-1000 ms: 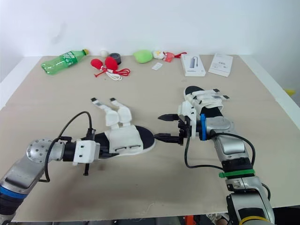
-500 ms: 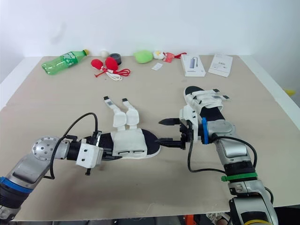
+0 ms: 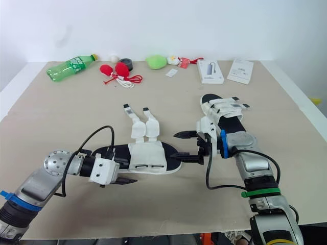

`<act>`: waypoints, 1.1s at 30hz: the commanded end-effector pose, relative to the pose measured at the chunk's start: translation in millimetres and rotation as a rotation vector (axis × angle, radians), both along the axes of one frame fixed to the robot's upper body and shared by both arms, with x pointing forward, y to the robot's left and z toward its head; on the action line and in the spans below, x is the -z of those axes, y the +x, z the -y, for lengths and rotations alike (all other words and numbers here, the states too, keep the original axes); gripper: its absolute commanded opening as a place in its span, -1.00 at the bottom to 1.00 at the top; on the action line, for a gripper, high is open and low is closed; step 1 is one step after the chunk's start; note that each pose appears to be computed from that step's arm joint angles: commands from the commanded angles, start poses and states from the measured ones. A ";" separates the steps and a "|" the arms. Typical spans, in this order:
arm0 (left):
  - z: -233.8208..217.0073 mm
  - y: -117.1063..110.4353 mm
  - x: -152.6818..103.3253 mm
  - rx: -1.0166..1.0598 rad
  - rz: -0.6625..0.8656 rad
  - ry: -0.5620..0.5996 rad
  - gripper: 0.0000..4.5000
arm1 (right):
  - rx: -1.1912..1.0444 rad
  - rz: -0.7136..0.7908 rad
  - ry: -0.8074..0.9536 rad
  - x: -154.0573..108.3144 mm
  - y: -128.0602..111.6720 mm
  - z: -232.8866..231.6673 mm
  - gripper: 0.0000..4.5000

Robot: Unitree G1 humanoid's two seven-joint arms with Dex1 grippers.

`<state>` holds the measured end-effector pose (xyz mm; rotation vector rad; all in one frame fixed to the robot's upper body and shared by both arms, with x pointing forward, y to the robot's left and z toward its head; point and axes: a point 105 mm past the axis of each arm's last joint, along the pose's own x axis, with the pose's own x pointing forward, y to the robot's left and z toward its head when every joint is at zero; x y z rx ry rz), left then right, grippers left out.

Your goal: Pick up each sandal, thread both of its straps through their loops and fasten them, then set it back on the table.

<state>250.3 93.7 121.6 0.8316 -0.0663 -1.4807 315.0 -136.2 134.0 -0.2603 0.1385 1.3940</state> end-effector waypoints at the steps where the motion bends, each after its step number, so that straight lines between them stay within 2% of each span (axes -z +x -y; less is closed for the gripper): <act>1: -12.1 1.8 -29.2 -0.049 0.033 -0.021 0.45 | -0.015 0.047 -0.001 -15.2 2.4 3.5 1.00; 4: -22.2 -5.4 -36.9 -0.084 -0.011 -0.016 0.45 | -0.026 0.060 0.015 -20.4 3.0 1.0 1.00; 8: -37.4 -24.4 -42.8 -0.190 -0.261 -0.073 0.48 | -0.043 0.058 0.026 -15.4 1.4 -9.3 0.56; 9: -39.1 -25.7 -44.2 -0.214 -0.306 -0.089 0.48 | -0.049 0.056 0.020 -13.6 0.5 -10.1 0.24; 10: -44.1 -19.9 -50.7 -0.271 -0.355 -0.151 0.48 | -0.061 0.045 0.012 -9.7 -2.1 -12.9 0.23; 11: -50.7 -8.5 -60.0 -0.333 -0.379 -0.234 0.48 | -0.068 0.037 0.004 -5.1 -3.7 -16.7 -0.02; 12: -56.1 3.0 -67.6 -0.390 -0.388 -0.310 0.48 | -0.075 0.030 -0.006 -0.9 -4.8 -19.8 -0.09; 14: -60.8 21.1 -78.9 -0.464 -0.411 -0.436 0.48 | -0.074 0.027 -0.023 4.8 -4.2 -24.2 -0.42; 15: -60.2 28.2 -83.1 -0.491 -0.422 -0.489 0.48 | -0.072 0.017 -0.031 7.0 -3.9 -25.5 -0.49; 16: -58.7 34.6 -86.8 -0.514 -0.431 -0.540 0.48 | -0.078 0.016 -0.043 9.1 -4.6 -26.7 -0.64; 17: -57.0 41.1 -89.1 -0.533 -0.425 -0.577 0.48 | -0.093 0.019 -0.064 12.3 -6.6 -28.2 -0.64; 18: -56.0 46.0 -89.7 -0.549 -0.419 -0.597 0.48 | -0.103 0.024 -0.080 14.5 -7.9 -29.4 -0.74; 19: -55.0 50.2 -87.0 -0.570 -0.434 -0.601 0.48 | -0.104 0.028 -0.086 15.9 -8.1 -30.8 -0.94; 24: -53.0 69.6 -72.0 -0.661 -0.554 -0.645 0.48 | -0.092 0.042 -0.106 20.7 -5.7 -34.9 -0.97; 28: -60.7 89.1 -58.6 -0.755 -0.786 -0.720 0.48 | -0.094 0.078 -0.128 22.2 -4.5 -37.0 -0.97; 29: -61.1 91.9 -54.7 -0.767 -0.828 -0.723 0.73 | -0.093 0.085 -0.130 21.4 -3.7 -37.3 -1.00; 31: -63.4 101.4 -45.6 -0.829 -0.868 -0.722 0.94 | -0.092 0.103 -0.134 19.9 -2.0 -37.3 -1.00; 33: -59.8 105.7 -40.5 -0.836 -0.949 -0.723 0.94 | -0.091 0.109 -0.132 18.6 -1.1 -37.8 -1.00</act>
